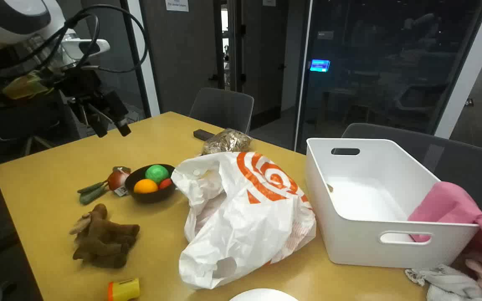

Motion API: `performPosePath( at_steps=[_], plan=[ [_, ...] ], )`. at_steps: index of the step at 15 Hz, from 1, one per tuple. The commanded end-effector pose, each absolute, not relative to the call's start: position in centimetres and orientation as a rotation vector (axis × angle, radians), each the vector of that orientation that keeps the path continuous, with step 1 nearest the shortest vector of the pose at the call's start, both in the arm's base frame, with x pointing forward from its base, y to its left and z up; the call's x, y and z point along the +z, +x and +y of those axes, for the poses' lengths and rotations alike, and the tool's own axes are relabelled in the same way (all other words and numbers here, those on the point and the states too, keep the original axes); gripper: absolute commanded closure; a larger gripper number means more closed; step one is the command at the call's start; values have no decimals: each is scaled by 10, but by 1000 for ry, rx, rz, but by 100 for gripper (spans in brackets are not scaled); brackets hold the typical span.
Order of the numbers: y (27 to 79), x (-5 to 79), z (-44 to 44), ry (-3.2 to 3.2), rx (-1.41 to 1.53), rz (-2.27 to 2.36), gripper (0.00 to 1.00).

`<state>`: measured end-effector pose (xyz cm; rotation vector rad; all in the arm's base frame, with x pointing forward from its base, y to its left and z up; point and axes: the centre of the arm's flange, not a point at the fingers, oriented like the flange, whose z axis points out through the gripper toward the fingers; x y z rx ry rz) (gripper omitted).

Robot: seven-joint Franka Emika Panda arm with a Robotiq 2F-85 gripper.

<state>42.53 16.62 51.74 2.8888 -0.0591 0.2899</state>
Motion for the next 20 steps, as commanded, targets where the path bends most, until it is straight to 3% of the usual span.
performPosePath(
  at_steps=[1, 13, 20],
  plan=[
    [426, 520, 167, 2890, 297, -59, 0],
    [444, 380, 118, 3196, 94, -67, 0],
    [417, 315, 169, 3413, -177, -198, 0]
  ],
)
